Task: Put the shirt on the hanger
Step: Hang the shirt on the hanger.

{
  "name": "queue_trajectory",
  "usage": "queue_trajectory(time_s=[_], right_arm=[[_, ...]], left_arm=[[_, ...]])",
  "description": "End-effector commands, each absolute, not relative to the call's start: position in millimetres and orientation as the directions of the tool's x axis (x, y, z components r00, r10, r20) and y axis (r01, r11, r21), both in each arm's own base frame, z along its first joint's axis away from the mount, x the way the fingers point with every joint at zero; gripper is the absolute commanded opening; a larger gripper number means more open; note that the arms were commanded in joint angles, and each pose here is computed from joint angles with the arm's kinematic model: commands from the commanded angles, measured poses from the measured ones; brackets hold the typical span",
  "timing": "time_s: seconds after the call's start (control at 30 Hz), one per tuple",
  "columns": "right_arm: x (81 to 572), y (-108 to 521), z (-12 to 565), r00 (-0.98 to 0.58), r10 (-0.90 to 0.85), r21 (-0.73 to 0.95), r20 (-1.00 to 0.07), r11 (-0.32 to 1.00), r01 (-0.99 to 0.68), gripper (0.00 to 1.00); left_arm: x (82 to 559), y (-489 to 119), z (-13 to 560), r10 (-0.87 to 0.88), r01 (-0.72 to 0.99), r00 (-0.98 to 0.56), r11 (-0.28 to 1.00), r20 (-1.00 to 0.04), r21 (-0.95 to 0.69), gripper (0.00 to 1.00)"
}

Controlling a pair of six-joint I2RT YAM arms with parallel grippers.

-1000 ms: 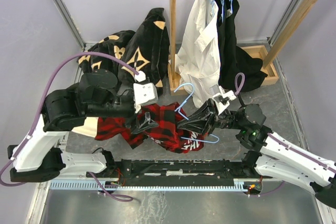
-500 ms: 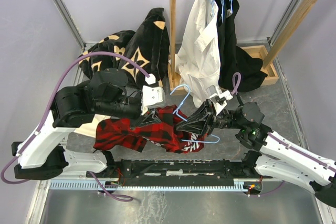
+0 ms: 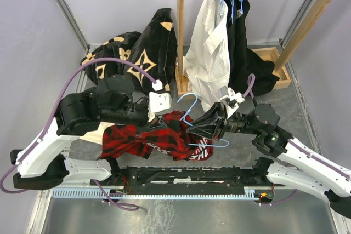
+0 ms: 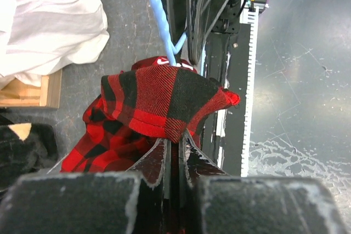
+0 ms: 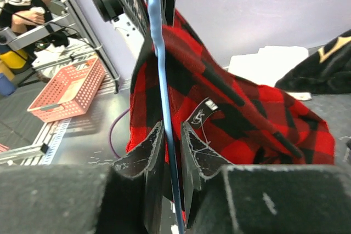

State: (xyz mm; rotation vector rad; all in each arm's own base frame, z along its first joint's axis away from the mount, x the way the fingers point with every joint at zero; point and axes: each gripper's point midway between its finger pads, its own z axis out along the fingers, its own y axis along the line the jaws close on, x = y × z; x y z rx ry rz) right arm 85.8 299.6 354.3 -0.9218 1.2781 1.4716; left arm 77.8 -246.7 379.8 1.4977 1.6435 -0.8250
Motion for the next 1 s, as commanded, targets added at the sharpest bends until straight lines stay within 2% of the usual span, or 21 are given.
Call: queue_trajectory(time_s=[0.0, 0.1, 0.23, 0.27, 0.3, 0.47, 0.57, 0.67, 0.77, 0.83, 0.9, 0.97], right_arm=[[100, 284, 380, -0.189, 0.202, 0.217, -0.961, 0.122, -0.969, 0.28], [108, 275, 378, -0.187, 0.171, 0.221, -0.967, 0.204, -0.954, 0.39], [122, 254, 378, -0.177, 0.136, 0.214, -0.975, 0.346, -0.913, 0.49], [129, 246, 376, -0.186, 0.133, 0.225, -0.973, 0.403, -0.887, 0.57], [133, 239, 375, -0.196, 0.133, 0.235, -0.972, 0.448, -0.863, 0.61], [154, 202, 360, -0.293, 0.134, 0.307, -0.947, 0.657, -0.689, 0.63], [163, 182, 344, -0.377, 0.153, 0.355, -0.914, 0.753, -0.554, 0.69], [164, 168, 328, -0.444, 0.174, 0.386, -0.879, 0.805, -0.450, 0.74], [161, 158, 316, -0.484, 0.196, 0.409, -0.853, 0.826, -0.388, 0.84], [158, 157, 311, -0.493, 0.217, 0.433, -0.843, 0.817, -0.381, 0.88], [156, 156, 303, -0.495, 0.244, 0.458, -0.834, 0.805, -0.376, 0.96], [154, 156, 294, -0.501, 0.270, 0.484, -0.822, 0.795, -0.365, 0.99]], left_arm=[[80, -244, 395, 0.430, 0.989, 0.014, 0.125, -0.903, 0.075, 0.03], [77, -241, 397, 0.415, 0.990, 0.020, 0.122, -0.910, 0.077, 0.03], [78, -237, 392, 0.422, 0.987, 0.012, 0.138, -0.906, 0.077, 0.03], [78, -236, 391, 0.421, 0.986, 0.009, 0.147, -0.907, 0.078, 0.03], [79, -234, 391, 0.419, 0.985, 0.007, 0.154, -0.908, 0.079, 0.03], [89, -226, 389, 0.389, 0.966, -0.011, 0.242, -0.921, 0.091, 0.03], [94, -220, 389, 0.361, 0.950, -0.027, 0.300, -0.932, 0.089, 0.03], [100, -214, 386, 0.349, 0.931, -0.048, 0.355, -0.936, 0.085, 0.03], [104, -209, 384, 0.342, 0.917, -0.063, 0.390, -0.938, 0.081, 0.03], [106, -208, 383, 0.335, 0.909, -0.069, 0.410, -0.940, 0.079, 0.03], [109, -205, 385, 0.318, 0.899, -0.072, 0.432, -0.945, 0.077, 0.03], [114, -201, 387, 0.300, 0.881, -0.072, 0.467, -0.951, 0.081, 0.03]])
